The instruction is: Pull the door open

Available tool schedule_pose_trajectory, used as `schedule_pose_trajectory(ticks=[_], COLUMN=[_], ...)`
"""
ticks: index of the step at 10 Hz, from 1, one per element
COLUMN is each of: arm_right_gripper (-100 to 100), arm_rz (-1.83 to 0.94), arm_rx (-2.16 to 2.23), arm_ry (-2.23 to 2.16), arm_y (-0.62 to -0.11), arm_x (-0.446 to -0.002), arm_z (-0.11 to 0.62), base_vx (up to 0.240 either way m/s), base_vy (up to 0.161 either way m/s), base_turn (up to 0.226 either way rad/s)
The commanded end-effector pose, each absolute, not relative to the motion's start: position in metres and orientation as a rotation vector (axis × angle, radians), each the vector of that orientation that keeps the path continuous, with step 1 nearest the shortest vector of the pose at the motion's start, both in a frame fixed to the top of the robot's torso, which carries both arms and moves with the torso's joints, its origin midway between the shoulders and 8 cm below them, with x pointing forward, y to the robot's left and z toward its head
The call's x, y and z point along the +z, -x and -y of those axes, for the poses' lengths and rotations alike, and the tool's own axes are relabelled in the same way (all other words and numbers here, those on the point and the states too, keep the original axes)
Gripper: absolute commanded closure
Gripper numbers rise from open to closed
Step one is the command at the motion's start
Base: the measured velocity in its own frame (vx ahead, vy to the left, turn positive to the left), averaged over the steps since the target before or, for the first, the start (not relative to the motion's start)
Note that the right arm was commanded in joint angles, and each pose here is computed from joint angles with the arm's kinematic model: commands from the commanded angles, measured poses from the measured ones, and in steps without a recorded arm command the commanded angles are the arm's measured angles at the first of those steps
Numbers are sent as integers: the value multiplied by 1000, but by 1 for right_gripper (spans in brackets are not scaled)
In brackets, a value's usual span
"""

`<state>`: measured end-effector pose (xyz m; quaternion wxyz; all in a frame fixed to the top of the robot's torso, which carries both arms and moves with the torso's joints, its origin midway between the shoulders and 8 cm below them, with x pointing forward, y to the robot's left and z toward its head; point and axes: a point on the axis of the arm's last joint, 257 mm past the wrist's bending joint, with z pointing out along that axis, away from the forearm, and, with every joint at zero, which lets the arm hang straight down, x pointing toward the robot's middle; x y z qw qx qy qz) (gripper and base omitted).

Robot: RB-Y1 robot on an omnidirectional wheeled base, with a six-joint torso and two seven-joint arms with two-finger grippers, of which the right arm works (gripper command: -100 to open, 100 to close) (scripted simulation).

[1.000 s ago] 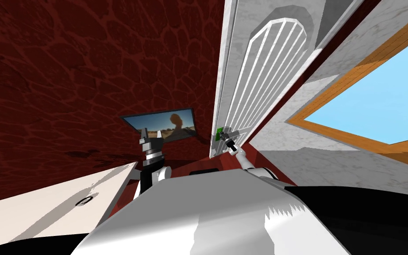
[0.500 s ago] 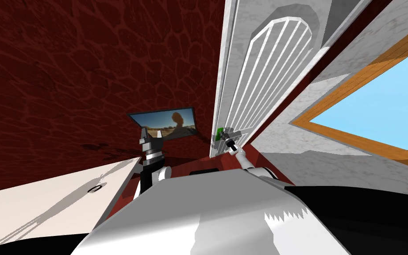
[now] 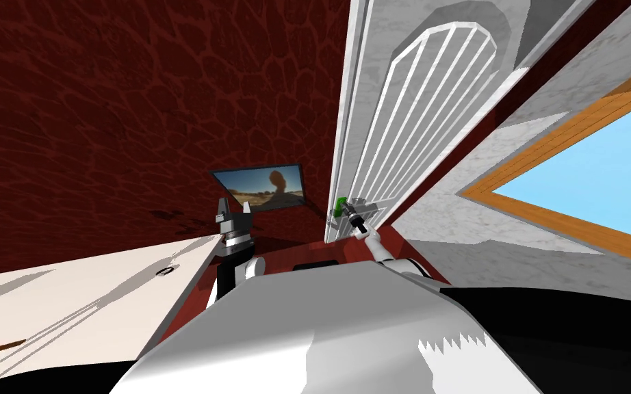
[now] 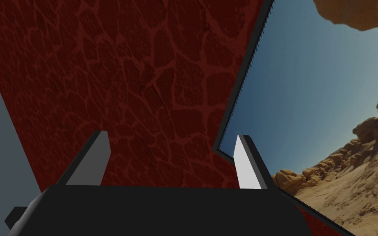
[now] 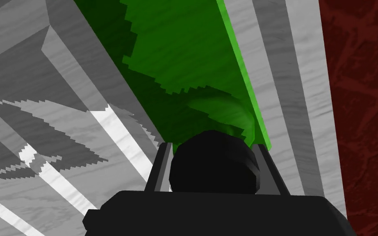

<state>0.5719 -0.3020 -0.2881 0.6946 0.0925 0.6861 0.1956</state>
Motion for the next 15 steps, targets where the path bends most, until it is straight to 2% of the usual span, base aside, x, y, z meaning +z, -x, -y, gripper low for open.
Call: schedule_pose_trajectory(ticks=[1,15], arm_right_gripper=[100,100], arm_rz=[-1512,-1327], arm_rx=[491,858], arm_ry=[-279,-778], arm_y=[-573,-575], arm_x=[-285,-274], arm_z=[306,341], base_vx=[-68,-62], base_vy=[-59,-51], base_turn=[160,117])
